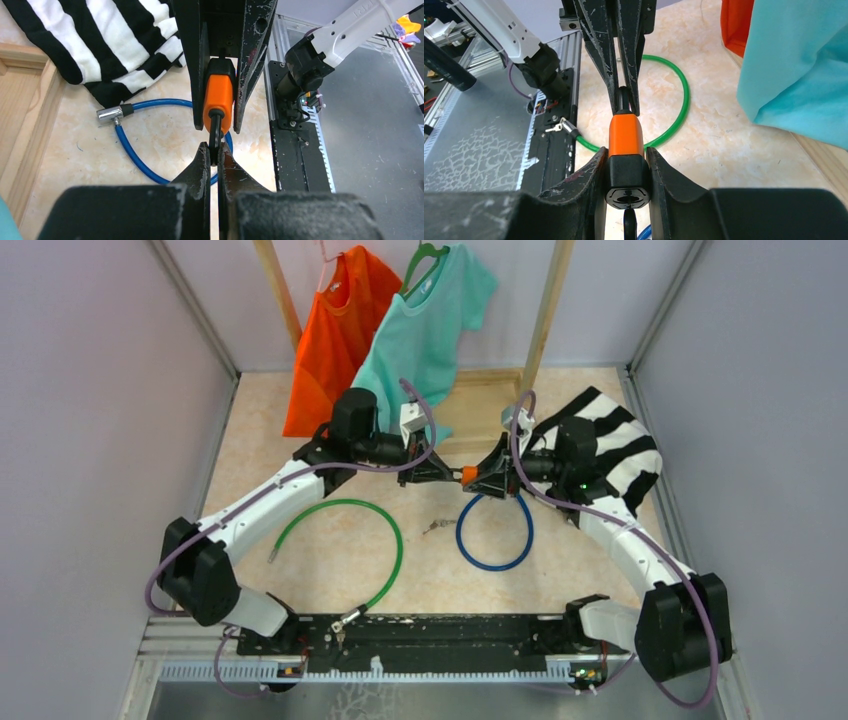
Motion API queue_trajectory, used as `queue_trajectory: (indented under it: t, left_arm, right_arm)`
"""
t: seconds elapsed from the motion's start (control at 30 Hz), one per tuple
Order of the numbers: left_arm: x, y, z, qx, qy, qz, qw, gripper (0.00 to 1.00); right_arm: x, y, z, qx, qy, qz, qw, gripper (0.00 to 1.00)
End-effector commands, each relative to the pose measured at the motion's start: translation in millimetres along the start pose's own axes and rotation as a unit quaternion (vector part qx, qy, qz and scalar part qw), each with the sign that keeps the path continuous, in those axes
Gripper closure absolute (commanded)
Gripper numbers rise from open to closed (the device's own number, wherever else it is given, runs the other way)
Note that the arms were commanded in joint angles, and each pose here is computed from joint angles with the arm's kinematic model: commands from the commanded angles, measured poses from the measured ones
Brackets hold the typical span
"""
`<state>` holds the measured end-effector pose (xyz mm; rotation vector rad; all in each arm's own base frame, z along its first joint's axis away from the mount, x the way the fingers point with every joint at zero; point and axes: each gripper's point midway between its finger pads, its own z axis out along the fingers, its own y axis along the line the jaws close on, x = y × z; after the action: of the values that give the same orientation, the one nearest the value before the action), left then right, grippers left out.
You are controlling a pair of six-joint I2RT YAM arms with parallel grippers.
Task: Lock with the key
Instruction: Lock the lock.
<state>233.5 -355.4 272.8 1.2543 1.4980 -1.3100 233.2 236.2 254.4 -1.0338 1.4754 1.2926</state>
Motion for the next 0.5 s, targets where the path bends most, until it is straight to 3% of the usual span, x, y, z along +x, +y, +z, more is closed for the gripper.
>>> queue_trajectory:
  t: [0.0,0.47]
  left_arm:
    - [-4.7,-45.3,20.3,0.091,-0.011,0.032,0.995,1.0]
    - [-0.4,-45.4,21.7,0.092,-0.012,0.025,0.995,1.0]
  right_arm:
    - [-30.6,8.1,15.0,-0.018,-0.017,-0.08,0.996,1.0]
    - [-25.1,11.0,15.7,-0.015,-0.006,-0.091,0.996,1.0]
